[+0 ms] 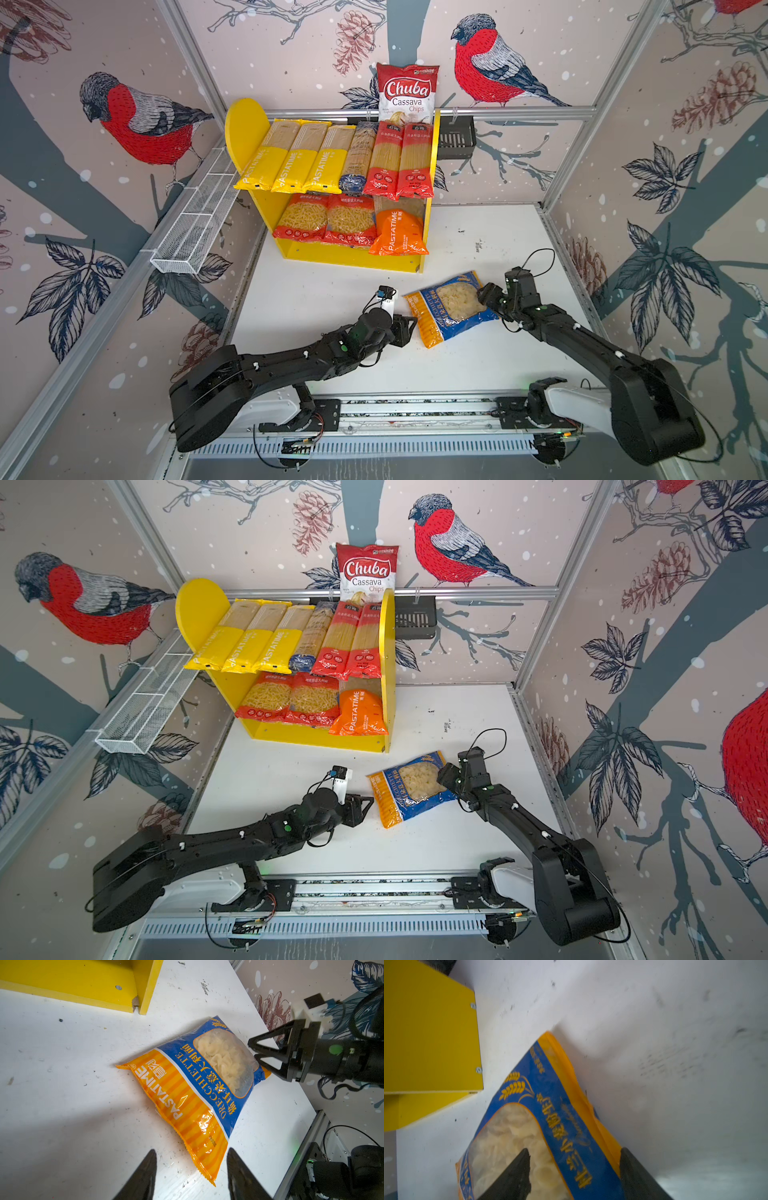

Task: Place and organize the pasta boxes and bags onto the shelf
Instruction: 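Drag the Orecchiette bag toward the left gripper and grasp its other end with left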

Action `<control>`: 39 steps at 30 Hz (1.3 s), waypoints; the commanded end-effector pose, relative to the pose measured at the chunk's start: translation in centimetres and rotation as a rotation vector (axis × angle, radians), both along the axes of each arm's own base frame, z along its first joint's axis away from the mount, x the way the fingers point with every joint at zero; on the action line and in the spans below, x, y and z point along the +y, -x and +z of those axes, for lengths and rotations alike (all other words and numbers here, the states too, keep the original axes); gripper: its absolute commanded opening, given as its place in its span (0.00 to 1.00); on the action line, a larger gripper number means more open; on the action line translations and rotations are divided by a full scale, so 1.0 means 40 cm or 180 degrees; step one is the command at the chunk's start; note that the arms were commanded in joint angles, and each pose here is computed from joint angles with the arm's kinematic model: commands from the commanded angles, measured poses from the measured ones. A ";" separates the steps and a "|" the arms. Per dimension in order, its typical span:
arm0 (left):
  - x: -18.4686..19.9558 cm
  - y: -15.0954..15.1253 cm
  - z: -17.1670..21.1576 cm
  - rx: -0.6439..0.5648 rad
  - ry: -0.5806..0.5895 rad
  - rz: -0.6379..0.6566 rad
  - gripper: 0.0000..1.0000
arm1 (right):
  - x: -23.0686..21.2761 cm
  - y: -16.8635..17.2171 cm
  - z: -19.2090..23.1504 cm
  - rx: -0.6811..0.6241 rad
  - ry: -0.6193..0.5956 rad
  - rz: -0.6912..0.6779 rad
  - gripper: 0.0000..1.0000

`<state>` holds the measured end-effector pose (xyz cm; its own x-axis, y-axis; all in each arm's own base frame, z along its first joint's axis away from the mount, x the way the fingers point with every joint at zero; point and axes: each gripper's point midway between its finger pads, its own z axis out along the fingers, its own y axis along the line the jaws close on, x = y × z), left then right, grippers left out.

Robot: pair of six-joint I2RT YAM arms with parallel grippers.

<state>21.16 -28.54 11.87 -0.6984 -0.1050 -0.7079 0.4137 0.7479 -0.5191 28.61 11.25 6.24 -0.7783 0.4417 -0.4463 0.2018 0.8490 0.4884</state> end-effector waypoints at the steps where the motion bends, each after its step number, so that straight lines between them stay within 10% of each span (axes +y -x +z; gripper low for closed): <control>1: 0.015 -0.021 0.026 -0.0098 -0.0021 0.0176 0.54 | 0.060 0.038 -0.009 0.0080 -0.0145 0.0211 0.67; 18: 0.225 -0.071 0.091 -0.0093 -0.0234 0.1071 0.57 | 0.550 0.291 0.070 0.0168 -0.0705 0.1849 0.66; 30: 0.207 0.008 0.010 0.0416 0.0143 0.0943 0.68 | 0.290 0.058 0.083 -0.0141 -0.0150 0.1168 0.71; 39: 0.165 0.053 -0.060 0.0784 0.0496 0.0854 0.78 | 0.302 -0.046 0.032 -0.0090 -0.0156 0.1208 0.73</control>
<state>18.91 -20.71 8.50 -0.7764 -0.3440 -0.5281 0.0724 0.7837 -0.6170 30.08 21.98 7.34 -0.8791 0.1837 -0.4398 -0.0757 0.8571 0.5095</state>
